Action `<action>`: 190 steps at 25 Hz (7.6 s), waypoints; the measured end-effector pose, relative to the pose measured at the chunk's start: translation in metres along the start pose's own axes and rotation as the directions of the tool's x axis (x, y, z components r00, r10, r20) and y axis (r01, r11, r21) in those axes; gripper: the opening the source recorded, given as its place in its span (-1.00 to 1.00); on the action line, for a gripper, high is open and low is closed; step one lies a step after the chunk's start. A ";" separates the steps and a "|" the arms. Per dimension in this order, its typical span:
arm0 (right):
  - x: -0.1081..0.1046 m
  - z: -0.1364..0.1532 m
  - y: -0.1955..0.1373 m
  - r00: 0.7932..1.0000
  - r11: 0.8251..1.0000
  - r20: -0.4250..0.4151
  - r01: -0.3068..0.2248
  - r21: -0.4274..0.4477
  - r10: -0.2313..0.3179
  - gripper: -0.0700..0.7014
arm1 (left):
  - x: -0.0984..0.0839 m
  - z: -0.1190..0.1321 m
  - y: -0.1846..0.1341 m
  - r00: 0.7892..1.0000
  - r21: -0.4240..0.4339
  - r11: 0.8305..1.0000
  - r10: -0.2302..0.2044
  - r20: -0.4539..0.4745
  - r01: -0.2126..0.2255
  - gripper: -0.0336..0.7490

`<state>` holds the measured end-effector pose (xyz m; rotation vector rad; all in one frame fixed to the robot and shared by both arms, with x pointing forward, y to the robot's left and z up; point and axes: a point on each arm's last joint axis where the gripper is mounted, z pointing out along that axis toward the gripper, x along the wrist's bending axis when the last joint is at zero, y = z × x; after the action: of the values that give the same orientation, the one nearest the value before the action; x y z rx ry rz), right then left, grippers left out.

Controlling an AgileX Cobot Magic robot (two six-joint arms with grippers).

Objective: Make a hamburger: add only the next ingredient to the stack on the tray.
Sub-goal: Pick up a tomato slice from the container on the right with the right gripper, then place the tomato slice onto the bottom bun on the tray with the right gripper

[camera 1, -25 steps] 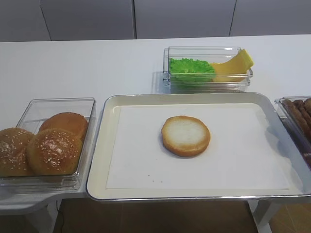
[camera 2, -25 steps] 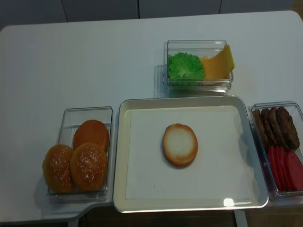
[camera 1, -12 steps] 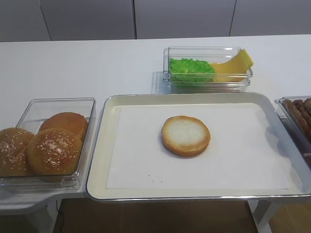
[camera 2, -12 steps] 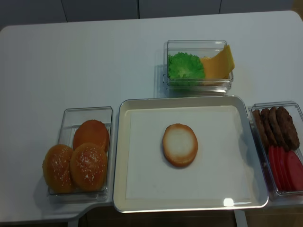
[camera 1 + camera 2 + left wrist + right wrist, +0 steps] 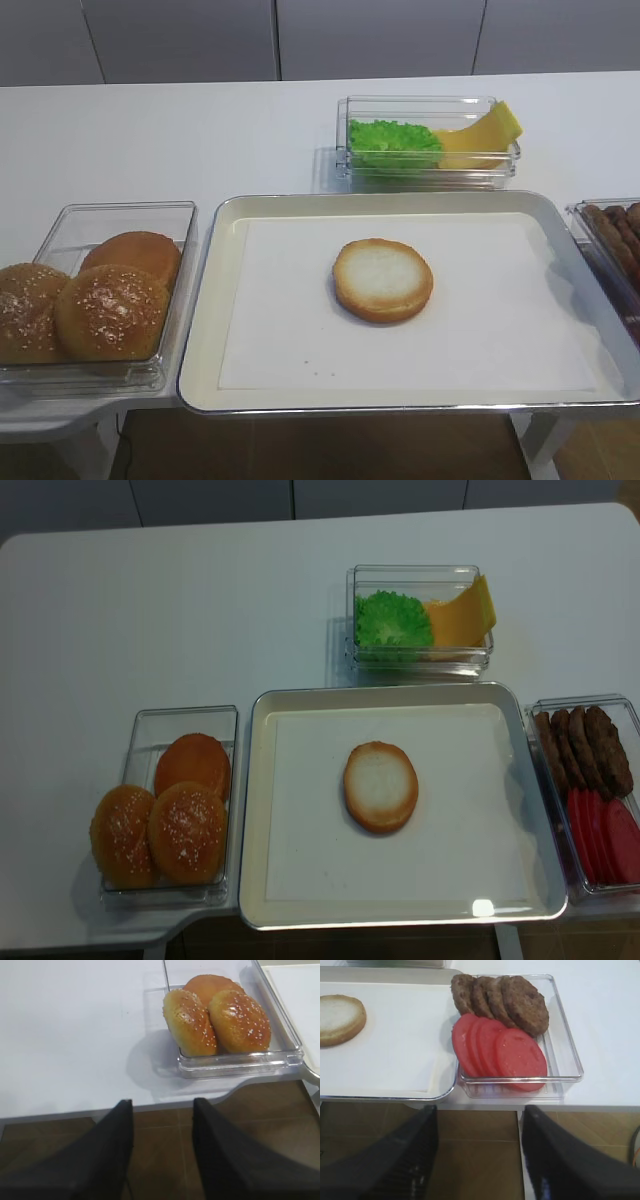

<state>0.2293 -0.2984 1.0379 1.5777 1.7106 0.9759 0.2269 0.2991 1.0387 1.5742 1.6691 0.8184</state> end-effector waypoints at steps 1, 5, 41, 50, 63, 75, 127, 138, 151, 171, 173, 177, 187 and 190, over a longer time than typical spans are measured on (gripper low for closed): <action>0.000 0.000 0.000 1.000 1.000 -0.005 -0.002 -0.003 0.002 0.23 | 0.000 0.000 0.000 1.000 0.000 1.000 0.000 0.000 0.000 -0.15; 0.004 -0.010 0.011 0.998 0.995 -0.049 -0.046 -0.084 0.042 0.23 | 0.000 0.000 0.000 1.000 0.000 1.000 0.000 0.000 0.000 -0.15; 0.014 0.159 0.160 0.984 0.708 0.062 -0.165 0.686 0.168 0.16 | 0.000 0.000 0.000 1.000 0.000 1.000 0.000 0.000 0.000 -0.15; 0.027 0.190 0.147 0.996 0.643 0.090 -0.075 0.762 0.010 0.16 | 0.000 0.000 0.000 1.000 0.000 1.000 0.000 0.000 0.000 -0.15; 0.031 0.221 0.135 0.991 0.590 0.118 -0.062 0.805 -0.057 0.16 | 0.000 0.000 0.000 1.000 0.000 1.000 0.000 0.000 0.000 -0.15; 0.031 0.229 0.132 0.990 0.583 0.123 -0.057 0.810 -0.075 -0.20 | 0.000 0.000 0.000 1.000 0.000 1.000 0.000 0.000 0.000 -0.15; 0.028 0.172 0.159 0.994 0.735 0.109 -0.061 0.675 -0.017 -0.67 | 0.000 0.000 0.000 1.000 0.000 1.000 0.000 0.000 0.000 -0.15; 0.037 0.149 0.201 0.998 0.814 0.041 -0.063 0.578 0.048 -0.68 | 0.000 0.000 0.000 1.000 0.000 1.000 0.000 0.000 0.000 -0.15; 0.093 0.168 0.209 0.985 0.819 -0.171 0.089 0.566 0.010 -0.68 | 0.000 0.000 0.000 1.000 0.000 1.000 0.000 0.000 0.000 -0.15; 0.160 0.257 0.173 0.953 0.761 -0.254 0.285 0.582 -0.163 -0.68 | 0.000 0.000 0.000 1.000 0.000 1.000 0.000 0.000 0.000 -0.15; 0.160 0.257 0.173 0.952 0.760 -0.253 0.292 0.580 -0.173 -0.68 | 0.000 0.000 0.000 1.000 0.000 1.000 0.000 0.000 0.000 -0.15; 0.159 0.257 0.173 0.947 0.758 -0.259 0.307 0.576 -0.187 -0.68 | 0.000 0.000 0.000 1.000 0.000 1.000 0.000 0.000 0.000 -0.15; 0.161 0.263 0.170 0.946 0.745 -0.261 0.315 0.588 -0.194 -0.68 | 0.000 0.000 0.000 1.000 0.000 1.000 0.000 0.000 0.000 -0.15; 0.162 0.266 0.167 0.946 0.739 -0.263 0.315 0.595 -0.192 -0.68 | 0.000 0.000 0.000 1.000 0.000 1.000 0.000 0.000 0.000 -0.15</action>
<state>0.5245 -0.1039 1.0411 1.5975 2.4971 0.4188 0.2269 0.2991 1.0387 1.5742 1.6691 0.8184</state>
